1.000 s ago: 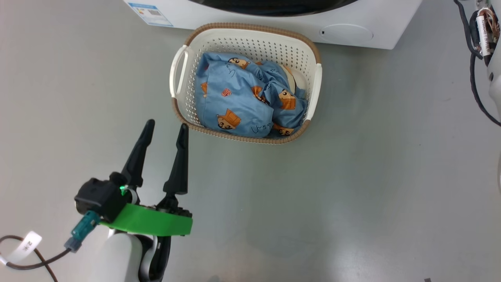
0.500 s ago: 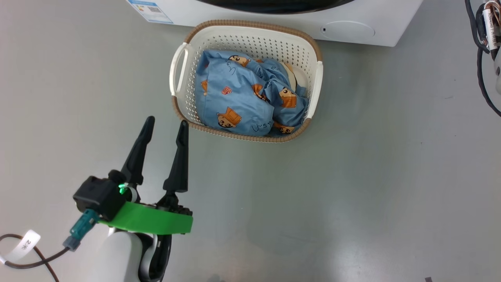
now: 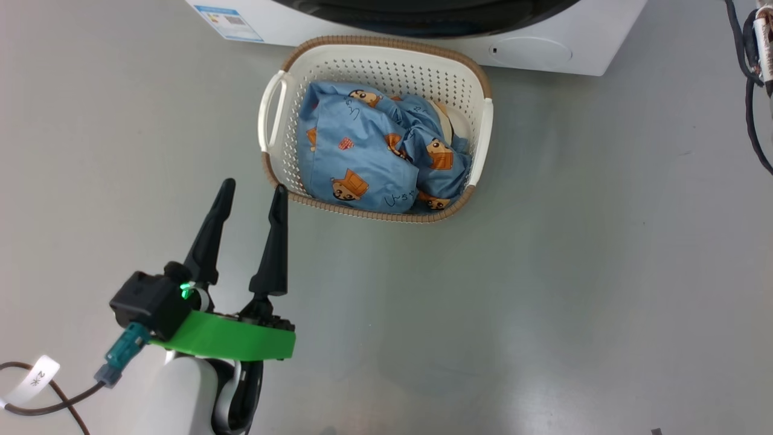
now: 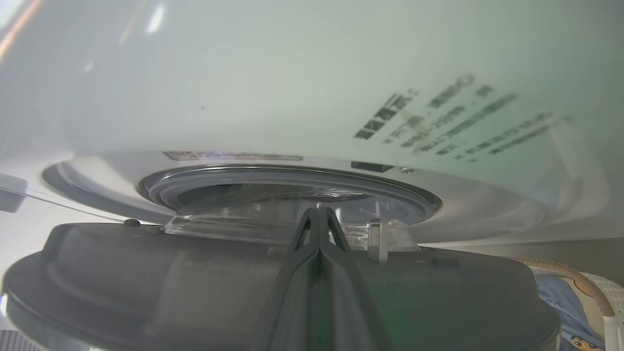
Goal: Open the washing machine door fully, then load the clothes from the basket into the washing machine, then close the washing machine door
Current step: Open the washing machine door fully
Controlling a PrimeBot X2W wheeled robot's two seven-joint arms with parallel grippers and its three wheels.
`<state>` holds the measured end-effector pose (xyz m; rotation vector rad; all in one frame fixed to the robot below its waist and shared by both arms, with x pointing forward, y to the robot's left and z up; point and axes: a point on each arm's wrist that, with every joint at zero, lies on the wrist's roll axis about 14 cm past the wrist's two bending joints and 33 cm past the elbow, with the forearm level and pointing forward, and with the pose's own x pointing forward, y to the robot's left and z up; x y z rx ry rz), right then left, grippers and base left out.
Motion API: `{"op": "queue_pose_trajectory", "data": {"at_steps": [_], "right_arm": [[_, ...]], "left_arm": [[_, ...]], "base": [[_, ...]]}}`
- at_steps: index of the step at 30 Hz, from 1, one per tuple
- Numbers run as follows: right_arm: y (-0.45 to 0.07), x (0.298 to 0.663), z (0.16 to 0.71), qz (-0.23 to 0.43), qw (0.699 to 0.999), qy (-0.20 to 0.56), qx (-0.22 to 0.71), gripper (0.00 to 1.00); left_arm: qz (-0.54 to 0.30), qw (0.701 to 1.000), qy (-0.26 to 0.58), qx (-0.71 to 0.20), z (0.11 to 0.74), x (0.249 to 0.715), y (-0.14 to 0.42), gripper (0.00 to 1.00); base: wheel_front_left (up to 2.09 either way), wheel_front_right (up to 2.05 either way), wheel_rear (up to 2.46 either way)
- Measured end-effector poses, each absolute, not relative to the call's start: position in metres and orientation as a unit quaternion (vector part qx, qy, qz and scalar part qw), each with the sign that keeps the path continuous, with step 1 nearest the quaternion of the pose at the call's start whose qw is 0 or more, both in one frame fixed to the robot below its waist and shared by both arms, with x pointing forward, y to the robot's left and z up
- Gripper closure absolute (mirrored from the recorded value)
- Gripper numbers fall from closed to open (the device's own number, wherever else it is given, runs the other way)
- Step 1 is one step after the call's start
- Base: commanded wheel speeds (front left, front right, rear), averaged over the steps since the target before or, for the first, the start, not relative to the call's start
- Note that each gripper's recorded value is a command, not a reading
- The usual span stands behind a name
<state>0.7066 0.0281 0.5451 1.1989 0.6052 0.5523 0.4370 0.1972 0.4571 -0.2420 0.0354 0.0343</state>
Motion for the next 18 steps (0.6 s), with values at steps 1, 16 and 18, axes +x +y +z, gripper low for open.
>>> {"op": "queue_pose_trajectory", "data": {"at_steps": [1,16,18], "right_arm": [[0.029,0.704,0.544,0.258,0.746,0.283,0.545,1.00],[0.056,0.654,0.541,0.341,0.721,0.366,0.480,1.00],[0.059,0.646,0.540,0.351,0.712,0.378,0.477,1.00]], "left_arm": [[0.017,0.992,0.016,-0.121,0.458,0.437,0.197,0.00],[0.013,0.993,-0.013,-0.120,0.479,0.438,0.196,0.00],[0.013,0.993,-0.017,-0.117,0.482,0.438,0.197,0.00]], "base": [[0.00,0.00,0.00],[0.00,0.00,0.00],[0.00,0.00,0.00]]}}
